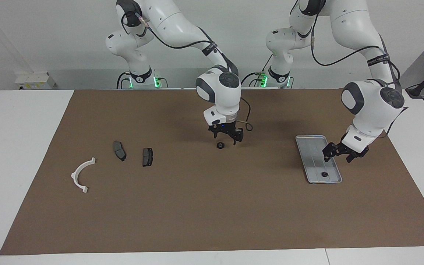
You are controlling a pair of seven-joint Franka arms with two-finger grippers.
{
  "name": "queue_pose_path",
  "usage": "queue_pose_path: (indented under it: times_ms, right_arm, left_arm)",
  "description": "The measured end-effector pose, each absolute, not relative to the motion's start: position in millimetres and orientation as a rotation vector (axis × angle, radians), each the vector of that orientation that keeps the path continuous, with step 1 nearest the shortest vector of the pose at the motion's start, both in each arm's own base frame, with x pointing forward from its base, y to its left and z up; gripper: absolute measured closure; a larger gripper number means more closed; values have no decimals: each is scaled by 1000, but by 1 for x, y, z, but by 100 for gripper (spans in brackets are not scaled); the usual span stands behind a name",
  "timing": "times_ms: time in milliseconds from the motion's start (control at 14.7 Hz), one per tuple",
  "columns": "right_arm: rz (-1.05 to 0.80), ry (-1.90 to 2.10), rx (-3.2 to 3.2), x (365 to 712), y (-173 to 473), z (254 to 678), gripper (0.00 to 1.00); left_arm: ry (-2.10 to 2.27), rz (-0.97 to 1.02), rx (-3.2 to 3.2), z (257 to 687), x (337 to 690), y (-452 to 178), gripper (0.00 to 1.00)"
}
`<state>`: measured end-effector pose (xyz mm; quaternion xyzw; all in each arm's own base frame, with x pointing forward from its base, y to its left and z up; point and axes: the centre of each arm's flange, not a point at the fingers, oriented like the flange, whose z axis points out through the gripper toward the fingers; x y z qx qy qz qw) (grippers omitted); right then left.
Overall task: Place bearing gear from tray to pile
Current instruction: 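Grasp the bearing with the right gripper while the left gripper grasps another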
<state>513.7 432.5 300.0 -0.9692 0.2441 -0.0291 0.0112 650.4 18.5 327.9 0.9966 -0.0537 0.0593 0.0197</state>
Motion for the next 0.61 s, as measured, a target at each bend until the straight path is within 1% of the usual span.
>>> queue_pose_path:
  times_ms: [204,545,613]
  right_arm:
    - [-90,760,-3023,514,433,292,0]
    - [-84,761,-3029,511,431,286,0]
    - [-82,761,-3031,511,430,284,7]
  left_arm:
    - [-192,174,3087,309,652,7,0]
    - [-196,168,3090,307,651,7,0]
    - [-196,167,3093,307,651,8,0]
